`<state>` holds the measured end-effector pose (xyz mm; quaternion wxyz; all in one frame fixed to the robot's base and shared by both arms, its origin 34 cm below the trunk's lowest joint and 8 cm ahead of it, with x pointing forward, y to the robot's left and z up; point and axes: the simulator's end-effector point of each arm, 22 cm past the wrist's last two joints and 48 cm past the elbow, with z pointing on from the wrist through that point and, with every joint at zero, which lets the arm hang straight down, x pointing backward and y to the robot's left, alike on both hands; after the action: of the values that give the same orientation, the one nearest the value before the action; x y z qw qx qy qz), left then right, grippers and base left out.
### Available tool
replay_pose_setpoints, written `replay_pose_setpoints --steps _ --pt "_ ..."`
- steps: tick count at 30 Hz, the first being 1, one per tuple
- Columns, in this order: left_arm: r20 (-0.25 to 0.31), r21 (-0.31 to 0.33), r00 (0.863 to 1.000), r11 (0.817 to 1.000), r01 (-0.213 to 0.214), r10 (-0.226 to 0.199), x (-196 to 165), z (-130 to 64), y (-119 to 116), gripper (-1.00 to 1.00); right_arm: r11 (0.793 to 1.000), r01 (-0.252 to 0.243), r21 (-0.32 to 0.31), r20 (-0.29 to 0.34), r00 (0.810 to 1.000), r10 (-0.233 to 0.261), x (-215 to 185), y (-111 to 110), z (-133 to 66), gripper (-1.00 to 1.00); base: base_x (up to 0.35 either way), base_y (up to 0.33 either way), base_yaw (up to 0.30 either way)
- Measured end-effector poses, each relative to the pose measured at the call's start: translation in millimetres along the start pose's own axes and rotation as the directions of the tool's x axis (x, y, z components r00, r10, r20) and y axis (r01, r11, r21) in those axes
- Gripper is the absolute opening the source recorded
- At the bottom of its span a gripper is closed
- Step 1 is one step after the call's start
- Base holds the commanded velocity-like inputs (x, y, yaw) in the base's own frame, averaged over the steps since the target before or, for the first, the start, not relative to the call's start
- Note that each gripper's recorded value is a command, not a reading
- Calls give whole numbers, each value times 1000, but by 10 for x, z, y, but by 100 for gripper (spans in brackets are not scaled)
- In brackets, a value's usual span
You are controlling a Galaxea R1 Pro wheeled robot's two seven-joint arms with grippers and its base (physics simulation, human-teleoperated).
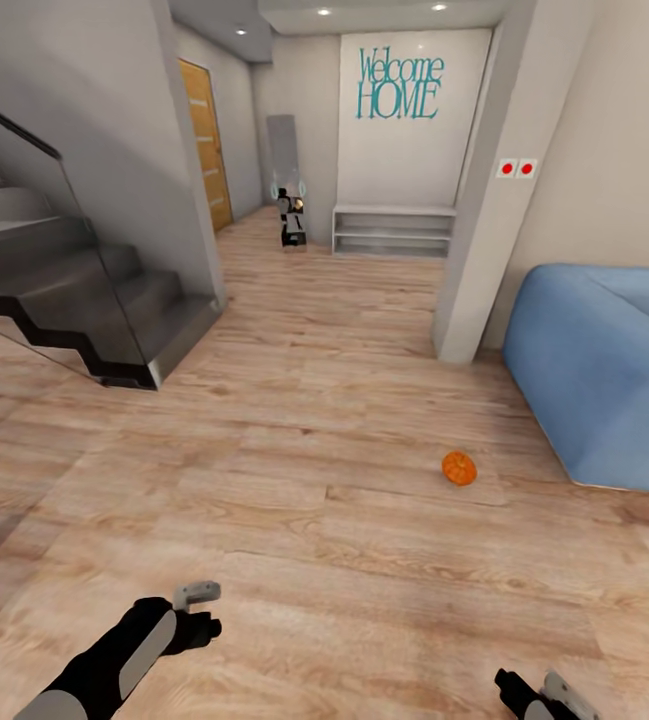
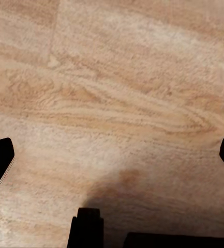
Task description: Place each of the two pumpkins and all three candles from the living room inside a cabinet in the living room (use any cabinet), then make sure every cabinet is closed, and position the cauldron so it is next to a table in the living room.
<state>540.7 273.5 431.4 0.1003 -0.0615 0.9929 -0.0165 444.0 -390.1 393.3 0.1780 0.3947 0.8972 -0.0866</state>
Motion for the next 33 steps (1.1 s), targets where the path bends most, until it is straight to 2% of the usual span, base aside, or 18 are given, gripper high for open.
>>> replay_pose_setpoints --steps 4,8,11,21,33 --pt "30 -7 999 1000 14 -13 -46 16 32 100 1000 11 2 -3 1000 -11 21 9 -3 100 350 0 0" --pt "26 -89 999 996 27 -25 11 41 270 100 1000 17 2 -7 1000 -17 37 11 -4 100 350 0 0" --pt "25 -119 999 992 30 -28 20 39 333 100 1000 19 2 -8 1000 -19 39 12 -4 100 350 0 0" --pt "38 -130 999 991 33 -28 -2 38 347 100 1000 16 -2 -3 1000 -16 24 21 -4 100 350 0 -8" --pt "35 -131 999 991 28 -24 11 52 343 100 1000 11 2 -4 1000 -11 33 6 3 100 350 0 -232"
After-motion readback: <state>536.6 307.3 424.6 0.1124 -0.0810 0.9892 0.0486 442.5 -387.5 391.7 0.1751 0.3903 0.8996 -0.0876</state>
